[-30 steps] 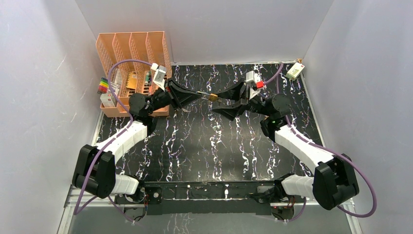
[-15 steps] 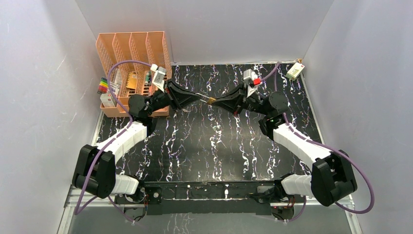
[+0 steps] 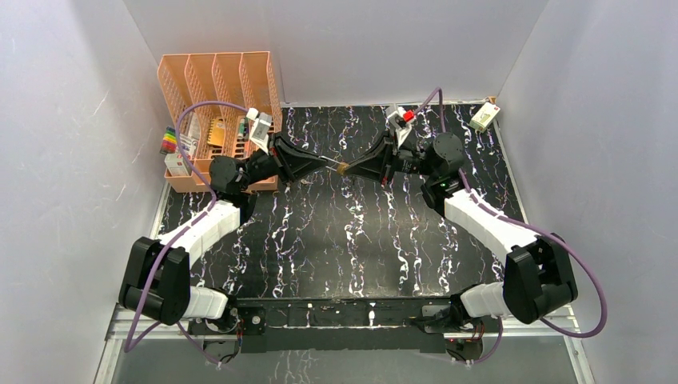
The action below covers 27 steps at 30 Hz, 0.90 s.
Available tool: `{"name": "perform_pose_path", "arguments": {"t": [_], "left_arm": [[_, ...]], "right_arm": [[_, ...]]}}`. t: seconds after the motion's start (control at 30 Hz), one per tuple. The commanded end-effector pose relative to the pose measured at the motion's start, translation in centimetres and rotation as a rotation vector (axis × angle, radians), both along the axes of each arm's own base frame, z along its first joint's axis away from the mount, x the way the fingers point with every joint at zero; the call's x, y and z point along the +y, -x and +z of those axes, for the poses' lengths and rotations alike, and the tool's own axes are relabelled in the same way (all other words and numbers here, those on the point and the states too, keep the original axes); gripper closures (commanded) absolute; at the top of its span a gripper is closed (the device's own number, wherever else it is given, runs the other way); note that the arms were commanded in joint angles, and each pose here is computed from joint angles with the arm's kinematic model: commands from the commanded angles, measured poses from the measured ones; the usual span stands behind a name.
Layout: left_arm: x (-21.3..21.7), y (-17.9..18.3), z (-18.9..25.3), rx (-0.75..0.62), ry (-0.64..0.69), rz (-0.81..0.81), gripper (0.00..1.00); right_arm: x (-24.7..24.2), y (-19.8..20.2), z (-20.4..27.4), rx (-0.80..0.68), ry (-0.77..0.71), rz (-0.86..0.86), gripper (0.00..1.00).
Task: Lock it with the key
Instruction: Lock the lock.
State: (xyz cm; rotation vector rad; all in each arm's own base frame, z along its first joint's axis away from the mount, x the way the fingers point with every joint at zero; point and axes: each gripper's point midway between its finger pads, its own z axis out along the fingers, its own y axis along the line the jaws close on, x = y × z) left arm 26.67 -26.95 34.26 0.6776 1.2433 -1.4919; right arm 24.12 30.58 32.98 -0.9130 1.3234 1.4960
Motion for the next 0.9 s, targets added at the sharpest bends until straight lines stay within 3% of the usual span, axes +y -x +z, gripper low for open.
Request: {"name": "perform_pose_path", "arguments": {"t": [0.0,0.57,0.87], "left_arm": [[-0.2,0.4,0.5,-0.102,0.007,0.007,1.00],[-1.1,-0.5,-1.6,-0.061,-0.027,-0.024,1.00],[-5.6,1.1,-4.0,-0.066,-0.072,-0.177,1.00]], "right_arm": [[0.5,2.2,2.4,-0.023,-0.012,0.116,1.00],[1.5,1.7,3.0,0.037,-0.103,0.130,1.00],[3.2,0.2,4.9,0.019,-0.172,0.063,1.00]]}}
